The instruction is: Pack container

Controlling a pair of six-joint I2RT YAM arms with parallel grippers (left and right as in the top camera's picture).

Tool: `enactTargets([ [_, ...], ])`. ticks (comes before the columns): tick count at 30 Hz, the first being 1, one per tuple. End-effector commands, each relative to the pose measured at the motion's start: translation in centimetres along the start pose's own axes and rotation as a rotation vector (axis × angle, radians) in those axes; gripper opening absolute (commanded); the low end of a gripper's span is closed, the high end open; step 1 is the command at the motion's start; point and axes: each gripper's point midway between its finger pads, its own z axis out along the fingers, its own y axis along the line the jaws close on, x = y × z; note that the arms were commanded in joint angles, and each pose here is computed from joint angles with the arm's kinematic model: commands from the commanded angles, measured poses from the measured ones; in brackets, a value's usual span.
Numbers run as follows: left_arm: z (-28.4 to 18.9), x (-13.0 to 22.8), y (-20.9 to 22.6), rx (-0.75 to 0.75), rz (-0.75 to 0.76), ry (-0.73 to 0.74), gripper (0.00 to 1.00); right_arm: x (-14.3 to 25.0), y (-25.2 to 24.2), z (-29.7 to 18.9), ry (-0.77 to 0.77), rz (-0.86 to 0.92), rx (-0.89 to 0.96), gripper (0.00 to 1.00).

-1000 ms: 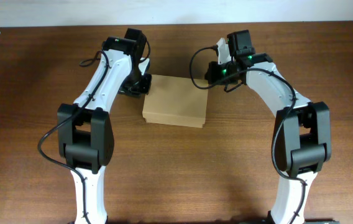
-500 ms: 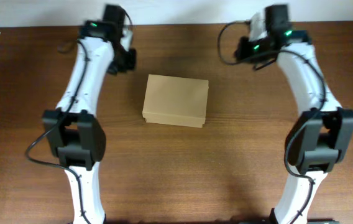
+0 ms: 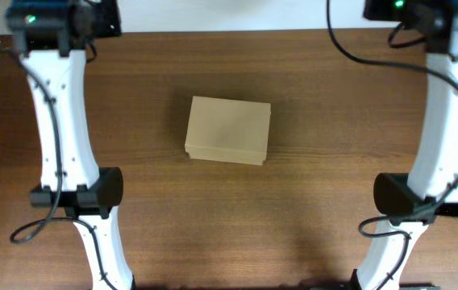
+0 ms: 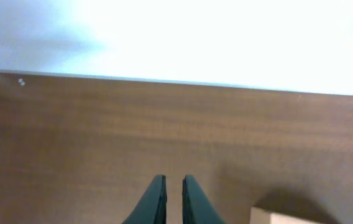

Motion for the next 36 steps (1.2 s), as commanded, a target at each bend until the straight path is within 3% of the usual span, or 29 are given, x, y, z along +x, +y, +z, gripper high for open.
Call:
enactTargets([
  [1,-4.2,-1.8,0.6,-0.006,-0.018,-0.109,0.13,-3.4,1.3,-7.9,-0.181,-0.04,0.008,0.08],
  [10,-14.9,-3.5,1.2,0.02,-0.033,-0.297,0.22,-4.1,3.3,-19.7,-0.345,-0.055,-0.006,0.09],
  [11,-16.4,-3.6,1.3,0.022,-0.035,-0.324,0.27,-4.0,3.5,-20.9,-0.362,-0.057,-0.007,0.1],
  [12,-17.4,-3.6,1.4,0.023,-0.037,-0.341,0.34,-4.0,3.6,-21.7,-0.374,-0.059,-0.007,0.19],
  [13,-18.2,-3.5,1.4,0.024,-0.038,-0.354,0.5,-4.0,3.7,-22.2,-0.384,-0.06,-0.008,0.29],
  [14,-19.0,-3.5,1.5,0.025,-0.039,-0.366,0.64,-3.9,3.8,-22.8,-0.392,-0.062,-0.009,0.46],
  [16,-20.1,-3.3,1.6,0.026,-0.04,-0.38,0.87,-4.0,3.9,-23.7,-0.41,-0.064,-0.009,0.99],
  [17,-20.6,-3.3,1.6,0.027,-0.04,-0.388,1.0,-4.0,4.0,-24.1,-0.417,-0.066,-0.01,0.99],
  [26,-21.2,-3.0,1.5,0.037,-0.038,-0.387,1.0,-2.1,3.8,-23.7,-0.344,-0.055,-0.005,0.99],
  [36,-20.4,-0.8,1.6,0.03,-0.031,-0.292,1.0,0.2,3.6,-23.0,-0.246,-0.039,0.001,0.99],
])
